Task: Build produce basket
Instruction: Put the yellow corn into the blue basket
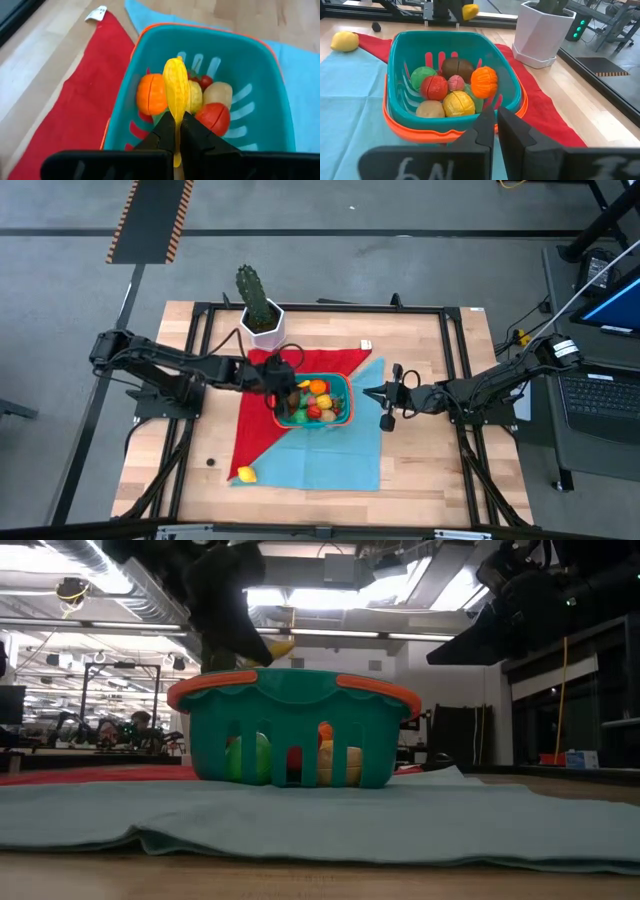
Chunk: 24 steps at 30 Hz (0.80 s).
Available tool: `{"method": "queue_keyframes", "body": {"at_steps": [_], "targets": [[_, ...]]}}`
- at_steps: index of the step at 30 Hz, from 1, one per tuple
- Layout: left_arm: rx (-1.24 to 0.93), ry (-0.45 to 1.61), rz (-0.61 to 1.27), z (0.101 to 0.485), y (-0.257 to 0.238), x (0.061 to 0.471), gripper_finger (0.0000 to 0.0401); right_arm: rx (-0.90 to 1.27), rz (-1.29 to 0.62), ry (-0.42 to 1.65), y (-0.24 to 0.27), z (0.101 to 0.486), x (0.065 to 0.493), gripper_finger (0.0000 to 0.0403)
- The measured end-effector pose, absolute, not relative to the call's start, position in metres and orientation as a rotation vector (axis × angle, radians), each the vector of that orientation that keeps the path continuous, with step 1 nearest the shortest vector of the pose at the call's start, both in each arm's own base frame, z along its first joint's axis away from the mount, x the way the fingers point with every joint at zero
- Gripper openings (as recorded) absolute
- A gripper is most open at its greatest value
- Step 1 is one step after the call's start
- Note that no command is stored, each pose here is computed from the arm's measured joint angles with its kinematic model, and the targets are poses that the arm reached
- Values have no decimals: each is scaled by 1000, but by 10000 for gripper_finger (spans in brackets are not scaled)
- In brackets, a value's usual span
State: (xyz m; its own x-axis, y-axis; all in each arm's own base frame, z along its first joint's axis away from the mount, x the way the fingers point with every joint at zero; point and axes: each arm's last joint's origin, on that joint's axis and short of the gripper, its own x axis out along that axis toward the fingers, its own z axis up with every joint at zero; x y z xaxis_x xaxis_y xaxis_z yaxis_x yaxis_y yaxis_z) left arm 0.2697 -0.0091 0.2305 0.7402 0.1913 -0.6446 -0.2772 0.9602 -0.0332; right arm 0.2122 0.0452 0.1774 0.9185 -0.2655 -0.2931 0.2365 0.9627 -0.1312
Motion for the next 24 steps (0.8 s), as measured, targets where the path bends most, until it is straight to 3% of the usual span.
{"method": "queue_keyframes", "body": {"at_steps": [7,16,24], "targets": [[-130,779,260,224,-6,271,3,-109,-257,335,45,176,212,26],[-37,1011,256,211,-6,306,3,-102,-275,351,41,174,212,26],[-9,1101,253,208,-7,314,44,-108,-275,364,41,173,211,26]]}}
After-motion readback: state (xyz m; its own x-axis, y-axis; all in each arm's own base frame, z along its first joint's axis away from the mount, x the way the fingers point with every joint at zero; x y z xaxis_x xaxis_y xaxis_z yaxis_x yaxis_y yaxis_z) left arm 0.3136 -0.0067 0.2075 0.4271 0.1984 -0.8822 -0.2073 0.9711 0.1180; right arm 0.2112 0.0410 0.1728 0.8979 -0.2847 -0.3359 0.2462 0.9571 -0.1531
